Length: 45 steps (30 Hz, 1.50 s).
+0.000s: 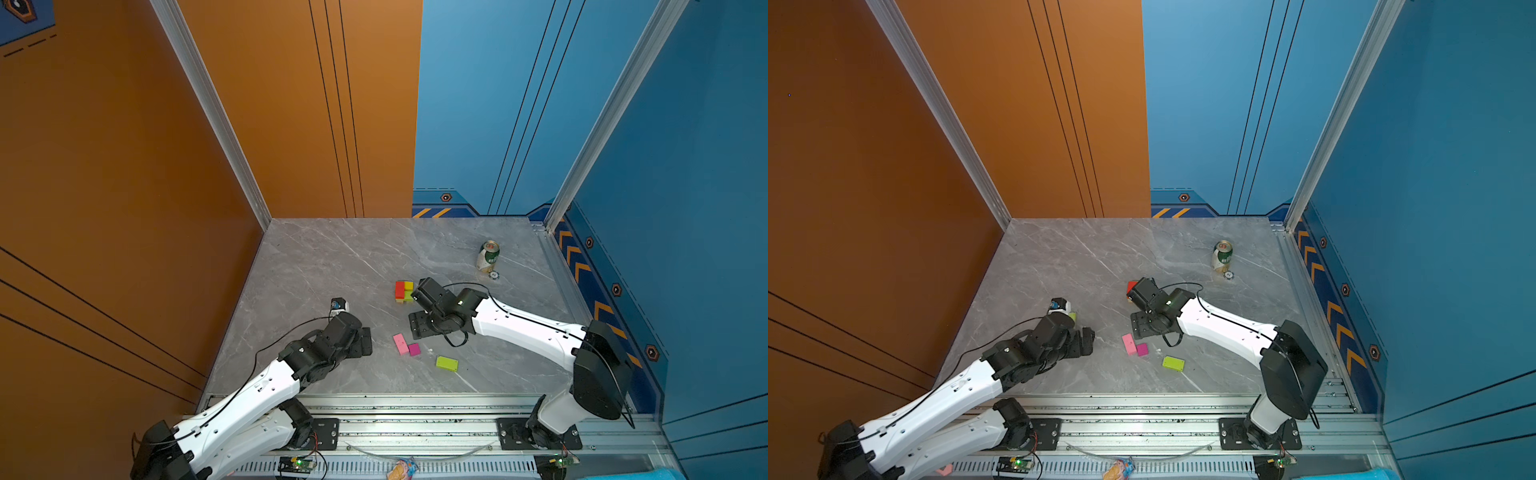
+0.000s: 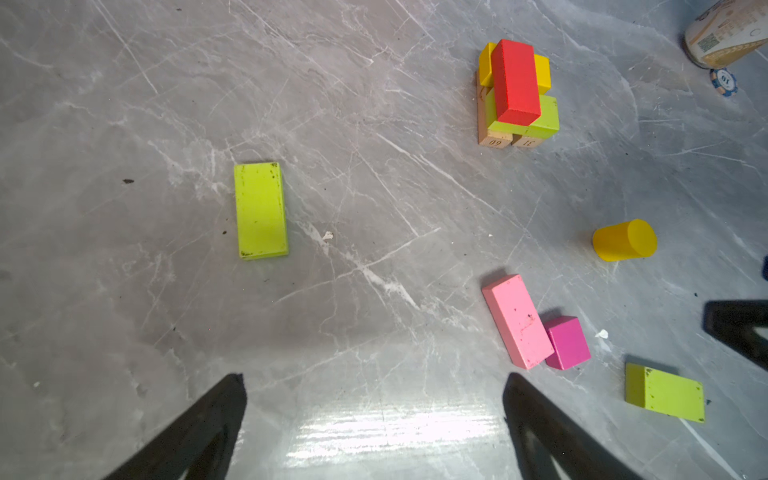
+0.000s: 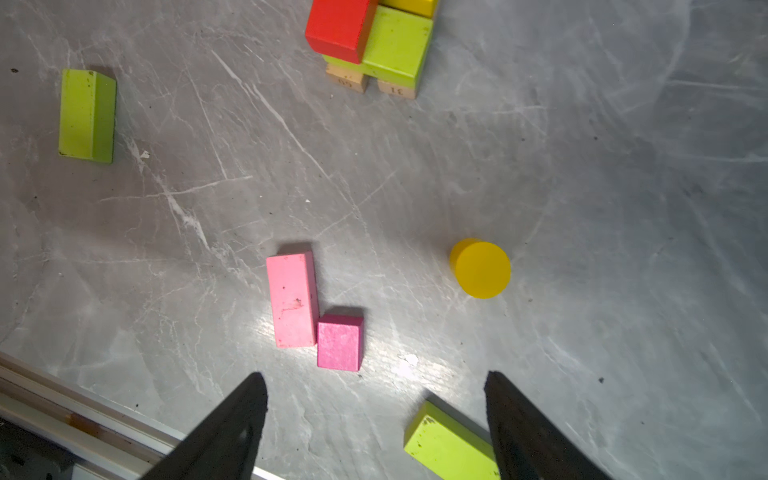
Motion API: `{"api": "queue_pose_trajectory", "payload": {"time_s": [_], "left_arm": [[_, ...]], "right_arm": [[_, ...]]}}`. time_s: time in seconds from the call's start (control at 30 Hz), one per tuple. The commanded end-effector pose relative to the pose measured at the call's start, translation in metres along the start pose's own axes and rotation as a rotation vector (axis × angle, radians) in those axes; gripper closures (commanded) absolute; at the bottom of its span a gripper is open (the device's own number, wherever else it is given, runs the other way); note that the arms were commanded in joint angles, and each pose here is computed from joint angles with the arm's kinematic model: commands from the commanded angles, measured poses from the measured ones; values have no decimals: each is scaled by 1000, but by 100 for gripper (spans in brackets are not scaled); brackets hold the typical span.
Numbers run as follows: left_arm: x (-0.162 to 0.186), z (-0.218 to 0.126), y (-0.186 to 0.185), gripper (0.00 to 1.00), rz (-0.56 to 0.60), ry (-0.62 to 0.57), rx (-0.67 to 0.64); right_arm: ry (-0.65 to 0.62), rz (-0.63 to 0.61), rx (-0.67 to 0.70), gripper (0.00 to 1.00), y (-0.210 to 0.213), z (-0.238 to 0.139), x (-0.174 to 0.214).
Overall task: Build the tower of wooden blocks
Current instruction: 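Move the right gripper over the pink block while the left arm retracts, then lower the right gripper around the pink block and close on it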
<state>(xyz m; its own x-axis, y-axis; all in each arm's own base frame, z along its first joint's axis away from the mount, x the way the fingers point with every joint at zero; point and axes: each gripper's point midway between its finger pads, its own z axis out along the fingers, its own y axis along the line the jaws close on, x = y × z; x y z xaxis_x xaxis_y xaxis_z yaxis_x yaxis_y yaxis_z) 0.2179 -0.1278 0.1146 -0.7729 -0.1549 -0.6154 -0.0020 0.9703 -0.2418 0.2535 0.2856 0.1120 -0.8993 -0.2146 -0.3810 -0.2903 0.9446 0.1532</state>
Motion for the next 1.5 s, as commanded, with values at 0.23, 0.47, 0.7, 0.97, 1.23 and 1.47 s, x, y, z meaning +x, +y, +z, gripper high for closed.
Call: {"api": "queue_pose_trajectory", "payload": {"time_s": [0.23, 0.47, 0.7, 0.97, 1.23, 1.47], "left_arm": [[24, -10, 9, 2, -41, 44, 30], [27, -13, 10, 2, -48, 40, 45], [32, -11, 11, 2, -42, 56, 44], [28, -11, 11, 2, -33, 44, 35], [27, -10, 11, 2, -7, 50, 23], [27, -11, 12, 2, -6, 43, 29]], "right_arm": [[76, -60, -35, 28, 35, 34, 6], [101, -88, -51, 33, 50, 47, 14], [119, -95, -57, 38, 56, 58, 18], [149, -99, -46, 40, 57, 70, 25], [174, -103, -39, 48, 60, 78, 29], [189, -114, 5, 55, 57, 84, 34]]}}
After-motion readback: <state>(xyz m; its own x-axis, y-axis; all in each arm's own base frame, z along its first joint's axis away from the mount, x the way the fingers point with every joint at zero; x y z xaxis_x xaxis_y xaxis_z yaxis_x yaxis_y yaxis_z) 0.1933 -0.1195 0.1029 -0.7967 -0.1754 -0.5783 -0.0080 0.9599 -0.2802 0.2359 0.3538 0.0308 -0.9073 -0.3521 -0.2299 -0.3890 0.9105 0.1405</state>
